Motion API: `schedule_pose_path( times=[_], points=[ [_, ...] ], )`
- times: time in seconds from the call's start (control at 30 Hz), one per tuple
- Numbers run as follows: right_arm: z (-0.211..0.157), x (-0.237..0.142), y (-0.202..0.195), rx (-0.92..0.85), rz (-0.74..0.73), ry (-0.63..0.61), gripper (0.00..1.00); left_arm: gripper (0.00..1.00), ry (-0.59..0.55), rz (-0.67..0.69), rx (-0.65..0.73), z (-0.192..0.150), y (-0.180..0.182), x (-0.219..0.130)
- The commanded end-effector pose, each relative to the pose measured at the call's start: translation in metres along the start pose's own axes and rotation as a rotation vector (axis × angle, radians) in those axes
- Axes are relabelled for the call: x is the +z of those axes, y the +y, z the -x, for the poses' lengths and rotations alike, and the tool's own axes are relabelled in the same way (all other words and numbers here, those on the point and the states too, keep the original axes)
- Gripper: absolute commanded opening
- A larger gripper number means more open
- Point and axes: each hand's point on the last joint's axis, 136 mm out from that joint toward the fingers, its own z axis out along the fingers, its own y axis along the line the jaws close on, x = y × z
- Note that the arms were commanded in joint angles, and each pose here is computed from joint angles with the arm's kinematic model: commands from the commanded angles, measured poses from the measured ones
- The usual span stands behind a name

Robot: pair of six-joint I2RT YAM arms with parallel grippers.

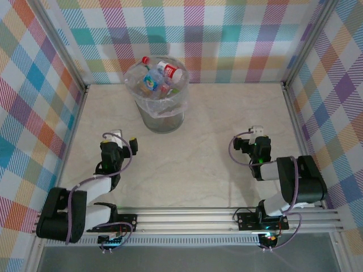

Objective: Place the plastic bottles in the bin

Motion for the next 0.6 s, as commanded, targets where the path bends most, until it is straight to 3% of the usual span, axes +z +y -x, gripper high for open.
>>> schedule_pose_path(
  times=[0.0,0.33,0.57],
  points=[
    [0.035,0.011,0.001,0.017,0.042,-0.074,1.0,1.0,-0.125,-0.05,0.013,0.025,-0.008,0.005],
    [0.034,0.015,-0.007,0.055,0.042,-0.038,1.0,1.0,-0.099,-0.072,-0.025,0.003,-0.003,0.026],
    [0.034,0.016,-0.001,0.041,0.078,-0.032,1.0,1.0,0.07,-0.112,0.005,-0.008,-0.014,0.059]
  ],
)
